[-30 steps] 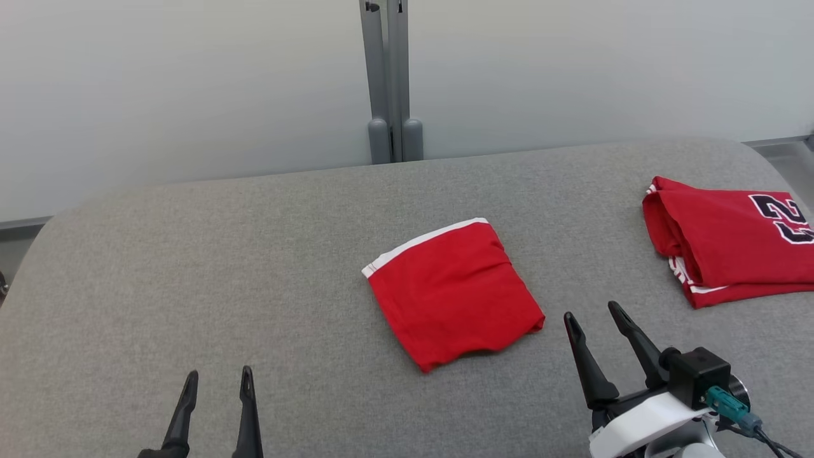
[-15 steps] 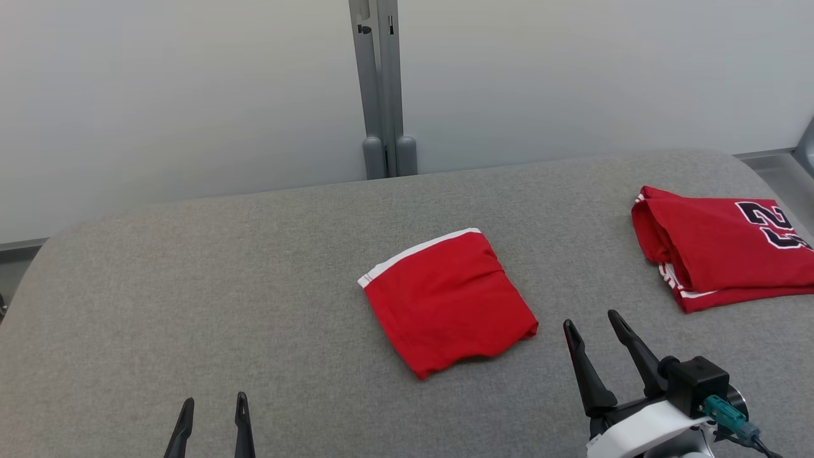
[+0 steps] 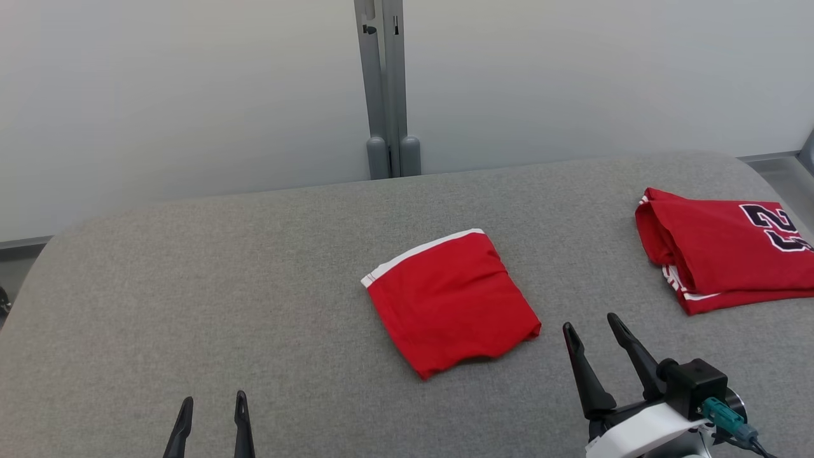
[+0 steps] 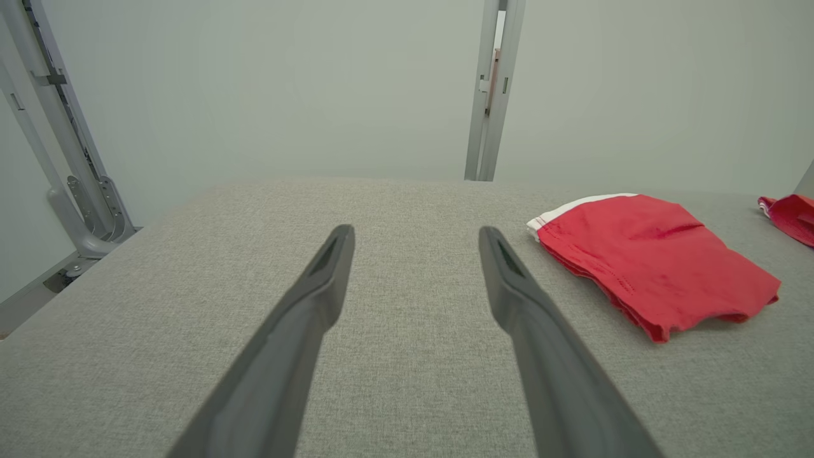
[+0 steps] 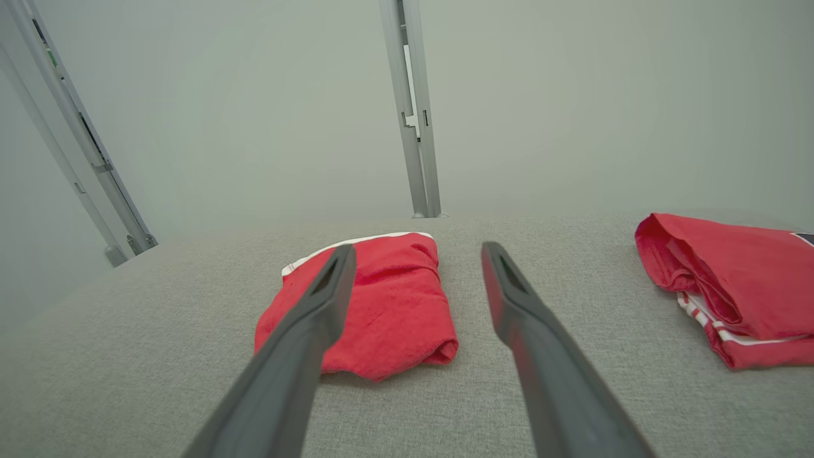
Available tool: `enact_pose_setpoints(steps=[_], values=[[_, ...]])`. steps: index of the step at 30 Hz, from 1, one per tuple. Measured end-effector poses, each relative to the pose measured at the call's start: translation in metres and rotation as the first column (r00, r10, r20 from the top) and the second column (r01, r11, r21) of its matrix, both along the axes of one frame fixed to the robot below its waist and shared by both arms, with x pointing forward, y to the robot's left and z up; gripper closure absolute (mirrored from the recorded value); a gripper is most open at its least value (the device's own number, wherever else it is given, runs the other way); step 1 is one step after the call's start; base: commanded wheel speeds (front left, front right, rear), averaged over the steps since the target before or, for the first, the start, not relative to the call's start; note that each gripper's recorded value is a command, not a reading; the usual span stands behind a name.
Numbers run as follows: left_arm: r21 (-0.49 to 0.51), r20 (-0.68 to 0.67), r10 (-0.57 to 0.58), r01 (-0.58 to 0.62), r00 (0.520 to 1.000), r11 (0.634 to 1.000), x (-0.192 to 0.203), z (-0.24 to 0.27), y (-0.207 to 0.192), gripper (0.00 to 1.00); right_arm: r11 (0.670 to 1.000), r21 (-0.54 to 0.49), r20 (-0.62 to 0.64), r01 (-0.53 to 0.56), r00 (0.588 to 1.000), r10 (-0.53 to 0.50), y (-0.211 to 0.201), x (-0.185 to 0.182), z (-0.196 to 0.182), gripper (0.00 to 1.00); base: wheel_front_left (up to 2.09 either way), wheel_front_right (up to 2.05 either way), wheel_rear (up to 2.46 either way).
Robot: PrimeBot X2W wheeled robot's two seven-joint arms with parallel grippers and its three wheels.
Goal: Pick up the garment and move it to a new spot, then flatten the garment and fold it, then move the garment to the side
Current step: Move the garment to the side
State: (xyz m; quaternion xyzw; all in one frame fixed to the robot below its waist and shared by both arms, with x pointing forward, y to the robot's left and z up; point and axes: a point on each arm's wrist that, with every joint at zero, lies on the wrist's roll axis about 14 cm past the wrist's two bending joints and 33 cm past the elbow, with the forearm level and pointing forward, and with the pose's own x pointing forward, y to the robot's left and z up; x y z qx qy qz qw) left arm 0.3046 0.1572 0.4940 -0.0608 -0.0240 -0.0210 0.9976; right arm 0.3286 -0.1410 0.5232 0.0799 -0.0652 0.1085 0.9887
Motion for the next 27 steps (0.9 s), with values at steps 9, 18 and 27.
enact_pose_setpoints(steps=[9,18,27], values=[[-0.001,0.002,0.005,-0.005,1.000,1.000,0.000,0.001,0.000,0.00,1.000,0.000,-0.007,-0.011,1.000,0.011,0.003,-0.001,-0.002,0.00,0.00,0.00,0.00],[-0.001,0.006,0.000,0.000,1.000,1.000,-0.001,0.002,-0.001,0.00,1.000,0.012,-0.025,-0.020,0.999,0.020,0.005,-0.004,-0.007,0.00,0.00,0.00,0.00],[0.000,0.002,-0.004,0.004,1.000,1.000,0.001,0.001,-0.002,0.00,0.999,0.012,-0.045,-0.037,0.998,0.038,0.010,-0.002,-0.013,0.00,0.00,0.00,0.00]])
